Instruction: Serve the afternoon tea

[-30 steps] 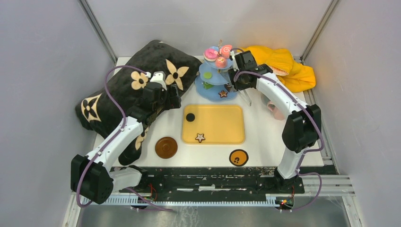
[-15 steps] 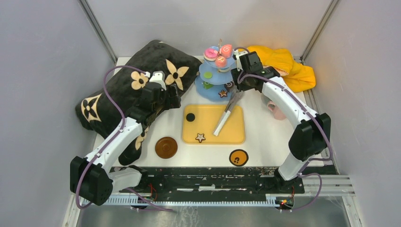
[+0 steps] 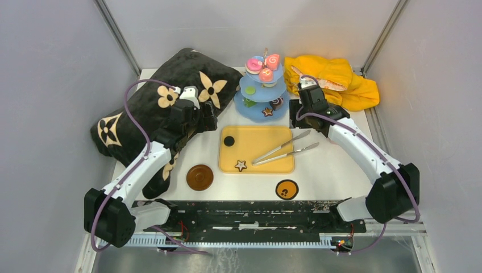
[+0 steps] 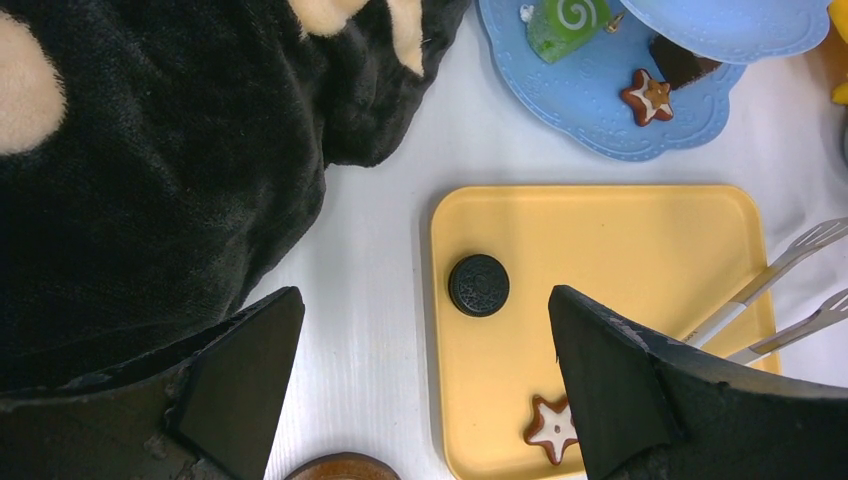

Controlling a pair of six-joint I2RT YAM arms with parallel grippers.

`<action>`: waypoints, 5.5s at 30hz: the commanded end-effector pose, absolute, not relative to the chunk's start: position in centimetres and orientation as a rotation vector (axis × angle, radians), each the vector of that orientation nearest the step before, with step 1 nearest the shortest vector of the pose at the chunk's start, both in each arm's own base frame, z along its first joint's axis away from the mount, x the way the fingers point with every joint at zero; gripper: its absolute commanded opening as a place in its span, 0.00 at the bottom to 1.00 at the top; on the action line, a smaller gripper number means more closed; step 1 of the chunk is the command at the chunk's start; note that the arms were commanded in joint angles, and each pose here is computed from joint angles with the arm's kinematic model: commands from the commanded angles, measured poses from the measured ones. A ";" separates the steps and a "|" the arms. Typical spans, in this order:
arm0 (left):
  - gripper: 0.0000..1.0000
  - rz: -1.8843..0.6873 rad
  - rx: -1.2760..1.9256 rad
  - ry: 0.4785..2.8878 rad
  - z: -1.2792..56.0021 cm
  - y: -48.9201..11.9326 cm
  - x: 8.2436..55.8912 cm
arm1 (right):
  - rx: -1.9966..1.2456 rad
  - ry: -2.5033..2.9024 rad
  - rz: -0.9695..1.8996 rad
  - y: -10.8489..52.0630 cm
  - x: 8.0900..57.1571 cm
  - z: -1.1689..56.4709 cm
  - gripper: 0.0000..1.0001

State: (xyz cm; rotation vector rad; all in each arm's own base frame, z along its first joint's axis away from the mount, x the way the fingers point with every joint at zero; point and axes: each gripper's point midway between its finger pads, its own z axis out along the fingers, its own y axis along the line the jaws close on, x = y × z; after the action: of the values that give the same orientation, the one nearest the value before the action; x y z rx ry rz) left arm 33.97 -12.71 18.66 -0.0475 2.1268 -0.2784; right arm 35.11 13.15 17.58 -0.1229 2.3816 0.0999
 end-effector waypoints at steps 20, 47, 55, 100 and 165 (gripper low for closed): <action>1.00 -0.323 -0.078 2.090 19.2 -12.7 33.6 | 0.843 2.398 0.218 12.5 28.8 11.0 0.67; 1.00 -0.314 -0.075 2.081 19.3 -12.5 33.5 | 1.041 2.442 0.118 12.6 28.1 4.2 0.40; 1.00 -0.315 -0.068 2.081 19.3 -12.6 33.6 | 1.036 2.440 0.089 12.2 28.1 4.2 0.21; 0.99 -0.309 -0.072 2.081 19.5 -12.5 33.7 | -0.029 2.726 -0.568 5.0 32.1 7.3 0.01; 1.00 -0.321 -0.062 2.092 19.0 -13.1 34.3 | 0.217 2.622 0.054 7.1 29.9 5.3 0.13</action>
State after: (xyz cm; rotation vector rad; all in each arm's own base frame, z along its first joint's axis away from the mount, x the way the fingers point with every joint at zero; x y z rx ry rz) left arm 33.25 -12.93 16.53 -0.0279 2.1741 -0.2905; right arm 28.76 6.08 1.61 0.2794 2.6715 -0.0274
